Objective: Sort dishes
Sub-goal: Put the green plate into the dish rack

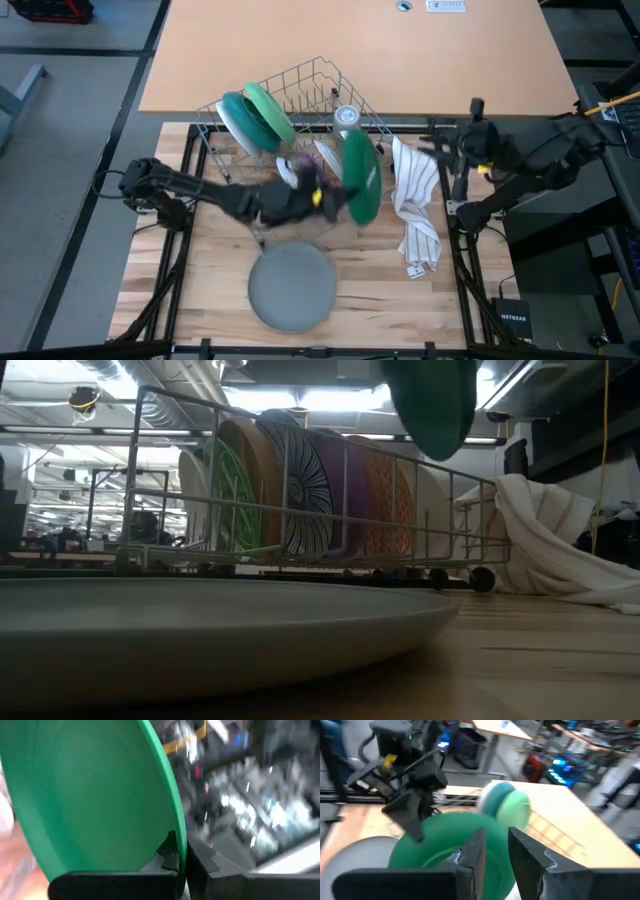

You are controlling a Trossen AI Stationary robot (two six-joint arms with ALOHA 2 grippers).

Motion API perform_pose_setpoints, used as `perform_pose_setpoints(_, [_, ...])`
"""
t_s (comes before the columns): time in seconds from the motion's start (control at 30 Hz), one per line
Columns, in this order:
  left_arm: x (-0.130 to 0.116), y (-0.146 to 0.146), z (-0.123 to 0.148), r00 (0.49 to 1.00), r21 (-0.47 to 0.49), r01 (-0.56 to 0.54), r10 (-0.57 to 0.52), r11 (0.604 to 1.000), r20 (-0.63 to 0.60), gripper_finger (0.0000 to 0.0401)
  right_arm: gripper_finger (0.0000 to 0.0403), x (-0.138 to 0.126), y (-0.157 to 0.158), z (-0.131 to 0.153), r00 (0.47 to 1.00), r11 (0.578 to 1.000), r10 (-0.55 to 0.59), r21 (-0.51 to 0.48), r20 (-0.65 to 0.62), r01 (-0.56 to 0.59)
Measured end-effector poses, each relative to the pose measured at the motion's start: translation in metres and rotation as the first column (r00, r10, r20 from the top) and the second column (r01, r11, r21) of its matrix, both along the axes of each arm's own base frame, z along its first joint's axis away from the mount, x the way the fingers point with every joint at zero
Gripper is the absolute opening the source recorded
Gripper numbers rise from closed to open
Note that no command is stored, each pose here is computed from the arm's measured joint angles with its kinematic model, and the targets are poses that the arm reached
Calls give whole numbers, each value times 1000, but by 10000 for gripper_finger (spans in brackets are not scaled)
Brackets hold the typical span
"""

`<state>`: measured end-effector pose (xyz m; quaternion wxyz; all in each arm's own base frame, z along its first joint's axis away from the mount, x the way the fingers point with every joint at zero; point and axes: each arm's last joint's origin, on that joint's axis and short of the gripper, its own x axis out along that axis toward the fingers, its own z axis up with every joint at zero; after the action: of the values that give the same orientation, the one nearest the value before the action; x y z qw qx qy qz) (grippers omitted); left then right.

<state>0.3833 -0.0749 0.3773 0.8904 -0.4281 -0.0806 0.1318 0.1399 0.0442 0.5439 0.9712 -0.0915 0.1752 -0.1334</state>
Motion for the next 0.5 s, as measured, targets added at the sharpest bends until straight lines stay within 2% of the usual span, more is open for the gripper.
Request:
perform_pose_setpoints(0.1, [3,28,8,994,-47,-73,77,996,82,0,87,-4,-12,1,998,998,-58,-36,-7,57])
perform_pose_setpoints(0.27, [-1,74,19,974,-33,-185,188,982,128,0,87,0,-27,0,990,985,-130,-119,-48,123])
perform_pose_setpoints(0.4, [-11,120,29,933,-30,-323,324,946,157,0,87,12,-42,-7,982,978,-162,-150,-95,147])
perform_pose_setpoints(0.5, [-20,152,33,899,-20,-408,406,913,163,0,87,25,-57,-16,982,983,-145,-128,-122,129])
